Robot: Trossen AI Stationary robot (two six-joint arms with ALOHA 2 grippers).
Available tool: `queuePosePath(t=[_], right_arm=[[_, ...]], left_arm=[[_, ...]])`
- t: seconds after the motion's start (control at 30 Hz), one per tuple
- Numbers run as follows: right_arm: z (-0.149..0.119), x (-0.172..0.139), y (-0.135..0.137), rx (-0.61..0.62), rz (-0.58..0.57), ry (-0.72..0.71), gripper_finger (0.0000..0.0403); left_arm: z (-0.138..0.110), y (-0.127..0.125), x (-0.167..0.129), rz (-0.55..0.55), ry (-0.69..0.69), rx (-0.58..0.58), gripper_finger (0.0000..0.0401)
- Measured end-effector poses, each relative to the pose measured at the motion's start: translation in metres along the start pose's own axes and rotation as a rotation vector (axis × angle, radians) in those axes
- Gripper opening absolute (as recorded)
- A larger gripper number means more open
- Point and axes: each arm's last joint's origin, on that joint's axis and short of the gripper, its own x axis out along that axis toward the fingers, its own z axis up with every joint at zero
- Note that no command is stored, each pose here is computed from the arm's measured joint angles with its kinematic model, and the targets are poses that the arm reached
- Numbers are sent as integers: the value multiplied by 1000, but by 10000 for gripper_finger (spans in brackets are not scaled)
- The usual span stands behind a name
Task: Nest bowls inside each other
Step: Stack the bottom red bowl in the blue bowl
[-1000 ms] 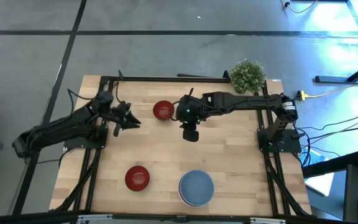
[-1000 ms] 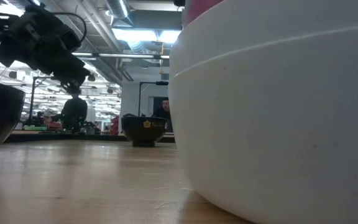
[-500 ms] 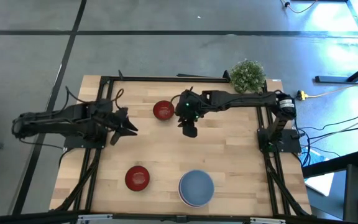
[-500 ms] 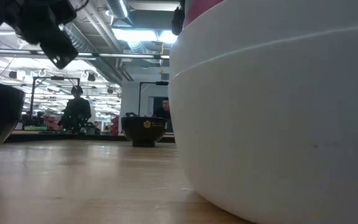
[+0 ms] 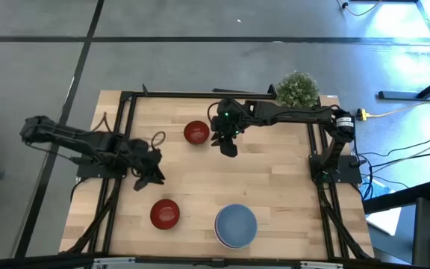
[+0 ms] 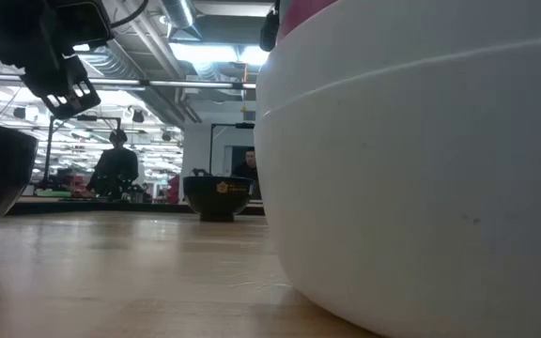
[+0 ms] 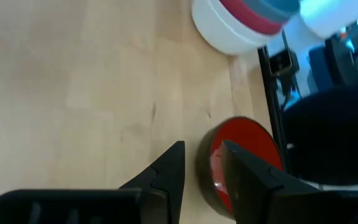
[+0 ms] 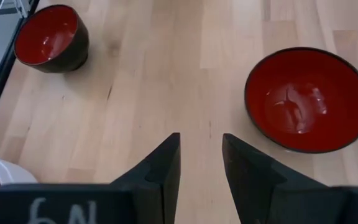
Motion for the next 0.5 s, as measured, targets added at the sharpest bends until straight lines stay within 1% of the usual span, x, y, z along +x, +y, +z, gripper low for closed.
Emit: queuePosePath(t=[0.1,0.27,0.4,0.5], right_arm=[[0,-1,-2,3,21,-5,120],[0,-1,-3,0,21,-7,120],[0,-1,-3,-10,22,-8,120],[0,-1,-3,-16,21,-8,120]], left_arm=[[-2,-8,12,-12,32,29,99],[-8,-17,27,9,73,30,99],[-9,-28,34,9,40,69,99],[-6,-40,35,42,15,121,99]])
